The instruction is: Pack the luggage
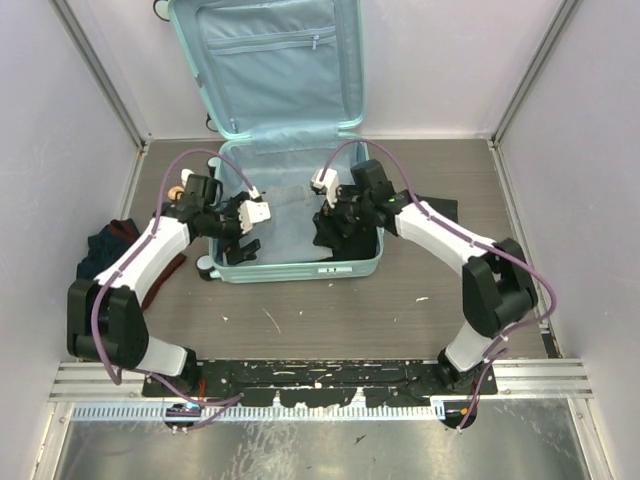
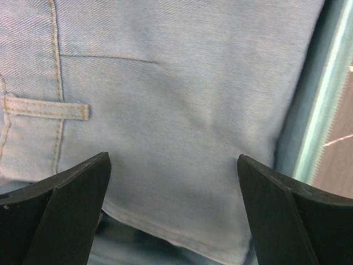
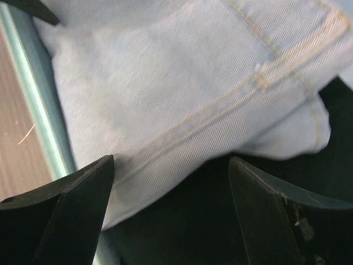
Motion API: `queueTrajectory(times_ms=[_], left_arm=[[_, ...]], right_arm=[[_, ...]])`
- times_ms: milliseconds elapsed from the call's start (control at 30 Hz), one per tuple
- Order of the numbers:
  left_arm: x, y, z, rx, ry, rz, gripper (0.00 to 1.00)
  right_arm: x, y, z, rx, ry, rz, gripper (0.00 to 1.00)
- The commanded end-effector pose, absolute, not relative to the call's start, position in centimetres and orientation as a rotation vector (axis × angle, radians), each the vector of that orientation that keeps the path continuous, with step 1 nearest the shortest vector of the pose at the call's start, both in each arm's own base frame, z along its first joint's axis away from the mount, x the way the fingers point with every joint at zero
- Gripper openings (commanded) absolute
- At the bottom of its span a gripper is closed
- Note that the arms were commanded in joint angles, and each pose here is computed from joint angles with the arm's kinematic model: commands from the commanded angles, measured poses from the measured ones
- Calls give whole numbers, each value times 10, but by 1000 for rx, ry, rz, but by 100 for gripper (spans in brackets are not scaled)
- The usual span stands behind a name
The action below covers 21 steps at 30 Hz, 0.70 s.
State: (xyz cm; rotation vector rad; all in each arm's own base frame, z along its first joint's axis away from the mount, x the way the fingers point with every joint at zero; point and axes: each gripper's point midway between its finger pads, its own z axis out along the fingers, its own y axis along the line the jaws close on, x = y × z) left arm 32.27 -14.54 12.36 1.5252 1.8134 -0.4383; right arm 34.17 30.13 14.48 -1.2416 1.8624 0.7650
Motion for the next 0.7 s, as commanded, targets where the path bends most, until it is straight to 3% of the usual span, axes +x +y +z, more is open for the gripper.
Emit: queueTrajectory(times_ms=[0, 233, 433, 667], left_arm=[[308, -141, 167, 1385, 1896, -470, 98], [312, -140, 231, 1182, 1860, -405, 98], [307, -140, 250, 1107, 1866, -424, 98], [313, -140, 262, 1035, 1881, -422, 98]], right_arm=[[324, 272, 189, -1252, 1918, 693, 89], [344, 194, 233, -1121, 1971, 563, 94], [383, 91, 213, -1031, 2085, 374, 94], [428, 39, 165, -1104, 2120, 144, 87]])
